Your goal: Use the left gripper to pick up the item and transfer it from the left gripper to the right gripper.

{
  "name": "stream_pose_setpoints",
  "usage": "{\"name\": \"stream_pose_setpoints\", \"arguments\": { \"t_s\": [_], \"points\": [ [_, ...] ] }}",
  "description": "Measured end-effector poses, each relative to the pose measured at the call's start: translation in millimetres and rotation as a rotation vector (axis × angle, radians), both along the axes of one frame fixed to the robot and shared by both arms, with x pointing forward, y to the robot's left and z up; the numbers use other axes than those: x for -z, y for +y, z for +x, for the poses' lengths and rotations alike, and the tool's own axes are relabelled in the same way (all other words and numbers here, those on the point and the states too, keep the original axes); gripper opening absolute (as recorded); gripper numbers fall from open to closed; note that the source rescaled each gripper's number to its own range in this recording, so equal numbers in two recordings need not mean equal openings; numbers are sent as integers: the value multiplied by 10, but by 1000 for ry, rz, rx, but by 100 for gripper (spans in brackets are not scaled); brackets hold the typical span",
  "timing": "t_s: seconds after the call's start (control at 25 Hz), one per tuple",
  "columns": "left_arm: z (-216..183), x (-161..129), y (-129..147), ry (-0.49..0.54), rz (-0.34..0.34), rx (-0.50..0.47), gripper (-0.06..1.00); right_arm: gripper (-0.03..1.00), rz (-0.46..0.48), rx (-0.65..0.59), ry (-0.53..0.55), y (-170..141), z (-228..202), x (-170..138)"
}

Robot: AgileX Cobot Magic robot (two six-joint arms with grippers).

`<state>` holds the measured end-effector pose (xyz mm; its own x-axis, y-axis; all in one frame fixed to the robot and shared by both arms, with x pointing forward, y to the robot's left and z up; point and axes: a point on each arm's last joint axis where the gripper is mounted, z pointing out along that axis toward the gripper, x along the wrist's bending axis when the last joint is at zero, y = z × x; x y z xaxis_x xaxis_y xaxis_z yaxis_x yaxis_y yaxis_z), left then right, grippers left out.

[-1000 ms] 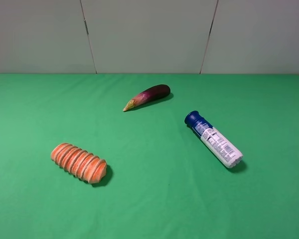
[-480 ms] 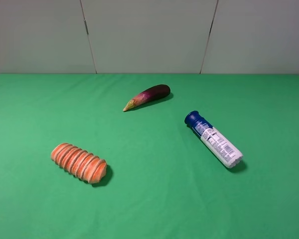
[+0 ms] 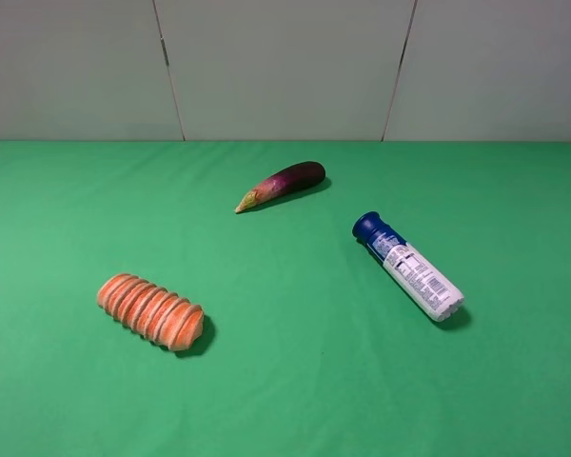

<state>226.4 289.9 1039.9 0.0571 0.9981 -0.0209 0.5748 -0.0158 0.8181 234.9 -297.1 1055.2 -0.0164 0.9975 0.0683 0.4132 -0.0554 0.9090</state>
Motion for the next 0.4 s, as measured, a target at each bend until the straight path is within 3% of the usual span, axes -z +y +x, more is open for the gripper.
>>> {"name": "stream_pose_setpoints", "arguments": {
  "t_s": [0.4],
  "points": [
    [0, 0, 1, 0, 1, -1, 88, 100, 0, 0, 0, 0, 0, 0]
  ]
}}
